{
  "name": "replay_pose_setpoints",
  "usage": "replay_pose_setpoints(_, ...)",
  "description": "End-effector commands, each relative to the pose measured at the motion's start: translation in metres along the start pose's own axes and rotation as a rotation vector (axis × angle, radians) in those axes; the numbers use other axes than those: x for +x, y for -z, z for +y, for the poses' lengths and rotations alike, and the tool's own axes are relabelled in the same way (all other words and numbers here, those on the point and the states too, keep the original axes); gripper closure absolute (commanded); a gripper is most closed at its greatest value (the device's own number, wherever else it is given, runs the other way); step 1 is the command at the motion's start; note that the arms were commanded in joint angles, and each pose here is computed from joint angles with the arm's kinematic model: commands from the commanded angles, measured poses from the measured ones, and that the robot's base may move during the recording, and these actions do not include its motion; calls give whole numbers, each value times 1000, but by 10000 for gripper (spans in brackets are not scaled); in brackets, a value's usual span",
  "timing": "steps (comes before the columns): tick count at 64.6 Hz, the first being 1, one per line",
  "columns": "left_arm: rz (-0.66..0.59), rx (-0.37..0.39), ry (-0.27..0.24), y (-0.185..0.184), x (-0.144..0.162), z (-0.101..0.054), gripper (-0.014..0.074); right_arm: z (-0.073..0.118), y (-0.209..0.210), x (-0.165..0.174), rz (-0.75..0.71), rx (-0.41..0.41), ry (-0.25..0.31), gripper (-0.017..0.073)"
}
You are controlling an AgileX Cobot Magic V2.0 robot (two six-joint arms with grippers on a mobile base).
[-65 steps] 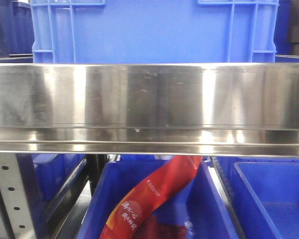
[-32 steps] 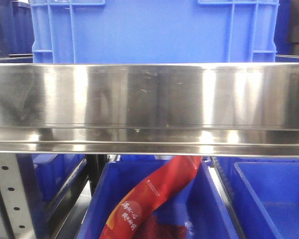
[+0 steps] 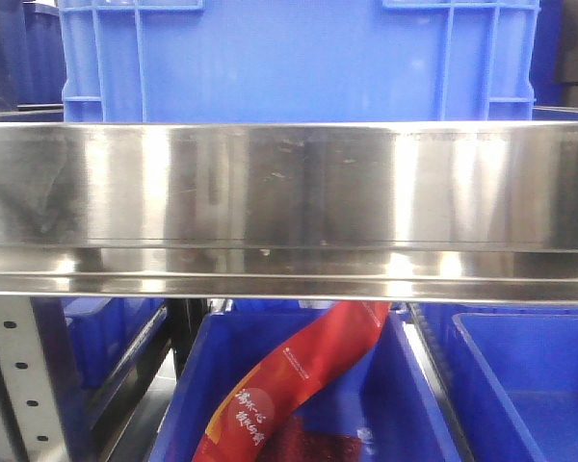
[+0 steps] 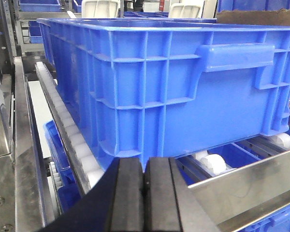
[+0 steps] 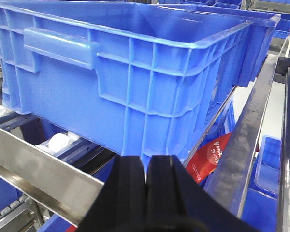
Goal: Grab block from conveyor and place in blue bin
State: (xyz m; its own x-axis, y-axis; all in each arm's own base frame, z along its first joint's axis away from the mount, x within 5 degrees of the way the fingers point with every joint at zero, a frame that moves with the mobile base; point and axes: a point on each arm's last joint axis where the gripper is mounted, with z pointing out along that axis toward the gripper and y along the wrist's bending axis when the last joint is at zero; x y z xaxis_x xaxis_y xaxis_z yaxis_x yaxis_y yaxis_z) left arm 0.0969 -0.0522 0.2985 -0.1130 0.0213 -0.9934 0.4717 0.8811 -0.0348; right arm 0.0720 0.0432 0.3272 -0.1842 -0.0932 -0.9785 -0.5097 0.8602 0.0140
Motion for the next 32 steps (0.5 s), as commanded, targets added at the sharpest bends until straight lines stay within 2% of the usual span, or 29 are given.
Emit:
replay_pose_setpoints(1,-24,4,14,1,-1,0,704,0,1,-2,-31,5,7,713)
replay_pose_setpoints(9,-28,3,14,5,3,0,704,0,1,-2,-31,5,7,713)
replay_pose_setpoints(15,-54,-35,17,13,9,4,704,0,1,-2,-31,5,7,713)
replay_pose_setpoints(32,-152,-247,23,42,45,18,704,0,1,-2,-31,5,7,713)
